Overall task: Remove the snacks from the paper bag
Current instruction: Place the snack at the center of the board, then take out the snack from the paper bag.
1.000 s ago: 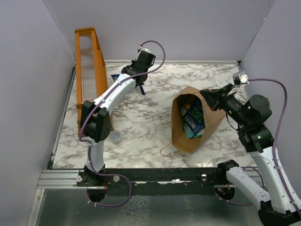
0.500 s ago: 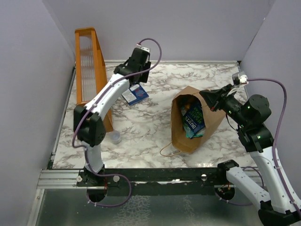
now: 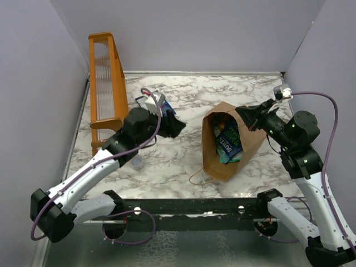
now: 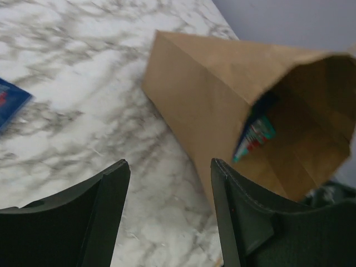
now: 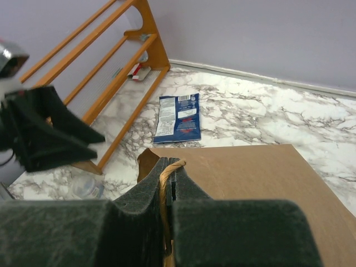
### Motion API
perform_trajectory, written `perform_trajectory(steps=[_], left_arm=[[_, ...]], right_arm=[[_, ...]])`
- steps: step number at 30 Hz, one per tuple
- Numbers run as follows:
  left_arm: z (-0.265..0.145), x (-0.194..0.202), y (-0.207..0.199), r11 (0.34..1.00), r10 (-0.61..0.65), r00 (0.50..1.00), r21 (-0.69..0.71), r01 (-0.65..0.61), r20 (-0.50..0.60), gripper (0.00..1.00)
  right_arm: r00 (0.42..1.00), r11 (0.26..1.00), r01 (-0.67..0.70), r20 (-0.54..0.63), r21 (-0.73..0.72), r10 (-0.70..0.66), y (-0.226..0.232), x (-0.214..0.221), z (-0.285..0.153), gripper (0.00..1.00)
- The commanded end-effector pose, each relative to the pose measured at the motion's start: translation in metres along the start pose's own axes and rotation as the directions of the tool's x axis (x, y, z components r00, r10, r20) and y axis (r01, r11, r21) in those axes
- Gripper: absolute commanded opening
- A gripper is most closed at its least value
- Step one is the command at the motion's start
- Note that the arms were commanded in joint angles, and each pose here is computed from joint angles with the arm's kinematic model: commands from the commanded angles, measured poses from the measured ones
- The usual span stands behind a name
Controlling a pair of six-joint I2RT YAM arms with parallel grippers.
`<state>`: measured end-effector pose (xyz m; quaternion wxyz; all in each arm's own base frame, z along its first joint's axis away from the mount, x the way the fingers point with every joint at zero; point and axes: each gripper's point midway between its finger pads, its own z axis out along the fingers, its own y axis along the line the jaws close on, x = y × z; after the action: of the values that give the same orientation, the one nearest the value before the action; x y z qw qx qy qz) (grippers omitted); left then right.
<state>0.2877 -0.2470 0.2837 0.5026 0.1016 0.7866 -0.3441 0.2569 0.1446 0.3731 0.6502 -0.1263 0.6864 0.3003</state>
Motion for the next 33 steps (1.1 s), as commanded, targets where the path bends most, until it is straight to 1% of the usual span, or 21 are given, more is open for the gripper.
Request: perform_trajectory(steps=[1,4,5,8,11,13,15,17,21,24,26,33], left_arm=[[-0.021,0.017,-0.074,0.965,-0.066,0.993,0.260,0.039,0.098,0.63],[-0.025,0.046,-0.096,0.960,-0.050,0.994,0.281,0.020,0.100,0.63],[-0.023,0.054,-0.100,0.966,-0.027,0.994,0.257,0.000,0.105,0.63],[-0.017,0.077,-0.124,0.970,0.098,0.989,0.212,-0.120,0.111,0.63],[-0.007,0.100,-0.151,0.950,0.223,0.971,0.204,-0.237,0.089,0.63],[0.007,0.112,-0.161,0.936,0.276,0.959,0.207,-0.283,0.063,0.63],[0.023,0.121,-0.163,0.934,0.308,0.951,0.178,-0.310,0.038,0.63],[0.038,0.128,-0.166,0.921,0.353,0.935,0.168,-0.353,0.028,0.60],[0.062,0.137,-0.173,0.900,0.403,0.914,0.163,-0.405,0.049,0.59],[0.076,0.141,-0.176,0.894,0.411,0.908,0.156,-0.420,0.084,0.59],[0.087,0.148,-0.176,0.891,0.422,0.903,0.151,-0.429,0.077,0.59],[0.126,0.170,-0.151,0.891,0.446,0.895,0.077,-0.447,0.027,0.62]], right_arm=[[0.999,1.000,0.029,0.038,0.000,-0.029,0.002,-0.014,-0.001,0.02],[0.999,1.000,0.027,0.036,-0.005,-0.026,0.003,-0.014,0.001,0.02],[0.999,1.000,0.026,0.036,-0.007,-0.026,0.003,-0.014,0.001,0.02],[0.999,1.000,0.026,0.036,-0.006,-0.026,0.003,-0.015,0.000,0.02],[0.999,1.000,0.026,0.037,-0.005,-0.026,0.004,-0.016,0.000,0.02],[0.999,1.000,0.024,0.037,-0.004,-0.024,0.003,-0.015,-0.001,0.02],[0.999,1.000,0.022,0.036,-0.005,-0.022,0.004,-0.015,-0.001,0.02],[0.999,1.000,0.020,0.037,-0.005,-0.020,0.004,-0.015,-0.001,0.02],[0.999,1.000,0.016,0.044,-0.015,-0.015,0.006,-0.018,-0.001,0.02],[0.999,1.000,0.012,0.053,-0.021,-0.011,0.009,-0.022,-0.002,0.02],[0.998,1.000,0.011,0.057,-0.026,-0.010,0.010,-0.024,-0.003,0.02],[0.998,1.000,0.009,0.055,-0.027,-0.008,0.011,-0.024,-0.004,0.02]])
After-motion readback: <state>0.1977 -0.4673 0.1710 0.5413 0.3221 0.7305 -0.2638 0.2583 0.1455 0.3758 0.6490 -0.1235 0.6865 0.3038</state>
